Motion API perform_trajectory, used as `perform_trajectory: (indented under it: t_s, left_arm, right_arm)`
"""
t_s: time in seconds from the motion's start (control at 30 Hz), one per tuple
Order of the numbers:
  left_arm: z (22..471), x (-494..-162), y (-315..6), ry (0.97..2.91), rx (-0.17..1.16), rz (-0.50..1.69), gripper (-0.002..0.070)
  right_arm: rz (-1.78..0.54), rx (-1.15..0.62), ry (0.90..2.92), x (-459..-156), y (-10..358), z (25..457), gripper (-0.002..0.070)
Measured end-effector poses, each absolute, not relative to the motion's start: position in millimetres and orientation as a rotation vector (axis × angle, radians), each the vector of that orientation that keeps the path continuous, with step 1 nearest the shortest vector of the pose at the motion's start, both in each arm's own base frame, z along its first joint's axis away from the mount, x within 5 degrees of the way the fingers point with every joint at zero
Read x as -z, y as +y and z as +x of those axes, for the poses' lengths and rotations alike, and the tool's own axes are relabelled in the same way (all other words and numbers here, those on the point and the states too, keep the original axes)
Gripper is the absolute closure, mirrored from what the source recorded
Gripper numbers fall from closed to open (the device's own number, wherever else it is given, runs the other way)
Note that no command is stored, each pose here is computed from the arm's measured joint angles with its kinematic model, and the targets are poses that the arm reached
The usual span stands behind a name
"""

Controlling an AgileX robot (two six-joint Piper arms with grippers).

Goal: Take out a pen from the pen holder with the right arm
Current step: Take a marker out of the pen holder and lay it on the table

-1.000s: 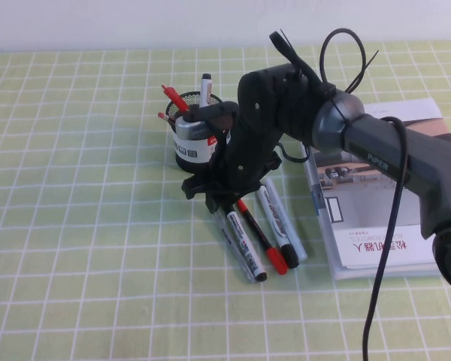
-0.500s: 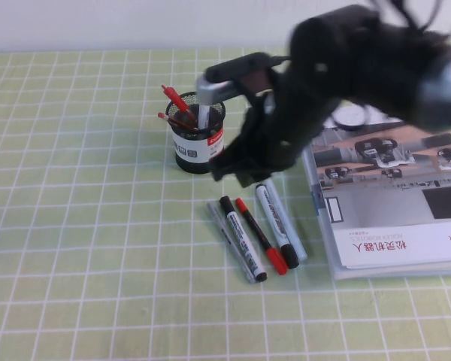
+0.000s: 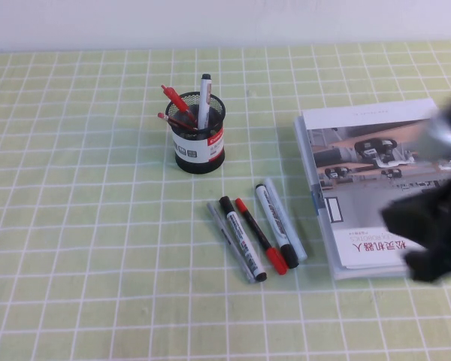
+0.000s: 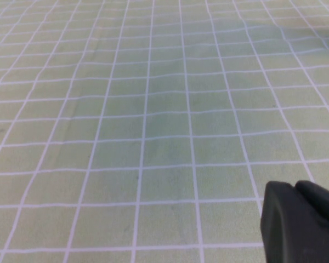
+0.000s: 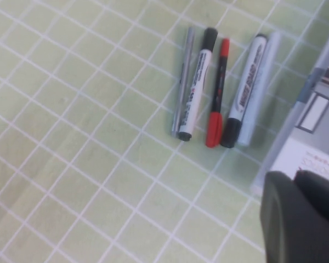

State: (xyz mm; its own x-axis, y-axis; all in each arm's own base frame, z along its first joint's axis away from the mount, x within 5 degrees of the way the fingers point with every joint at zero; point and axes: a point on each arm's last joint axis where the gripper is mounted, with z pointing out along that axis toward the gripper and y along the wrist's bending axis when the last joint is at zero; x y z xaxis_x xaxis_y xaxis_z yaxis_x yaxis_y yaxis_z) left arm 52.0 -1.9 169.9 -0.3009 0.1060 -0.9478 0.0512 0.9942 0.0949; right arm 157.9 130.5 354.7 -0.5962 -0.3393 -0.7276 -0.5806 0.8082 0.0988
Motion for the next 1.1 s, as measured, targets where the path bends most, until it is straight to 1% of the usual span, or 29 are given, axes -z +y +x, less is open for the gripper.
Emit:
perform_trajectory:
  t_s: [0.13, 0.3, 0.43, 0.63, 0.9, 0.97, 1.1]
  left_arm:
    - [52.0, -169.9, -1.9, 1.877, -0.054, 0.114, 0.0681]
    - [52.0, -169.9, -1.9, 1.877, -0.054, 0.114, 0.0681]
    - [52.0, -169.9, -1.9, 1.877, -0.054, 0.114, 0.0681]
    - [52.0, -169.9, -1.9, 1.877, -0.054, 0.114, 0.0681]
    - [52.0, -169.9, -1.9, 1.877, -0.054, 0.114, 0.0681]
    - [52.0, -169.9, -1.9, 1.877, -0.054, 0.114, 0.0681]
    - [52.0, -169.9, -1.9, 1.877, -0.054, 0.114, 0.0681]
  right_arm:
    - [-0.621, -0.473, 2.154, -350.4, 97.9, 117.9, 0.0688]
    - [-0.476, -0.522, 2.121, -325.0, 64.6, 81.5, 0.0688]
    - [-0.441, -0.528, 2.078, -308.5, 48.0, 63.7, 0.0688]
    - [-0.468, -0.436, 1.999, -285.9, 38.6, 61.1, 0.0689]
    - [-0.478, -0.381, 1.998, -263.1, 39.1, 66.5, 0.0689]
    - [-0.422, -0.367, 2.003, -258.8, 37.0, 68.9, 0.0689]
    - [-0.239, -0.299, 1.972, -248.7, 26.9, 75.0, 0.0689]
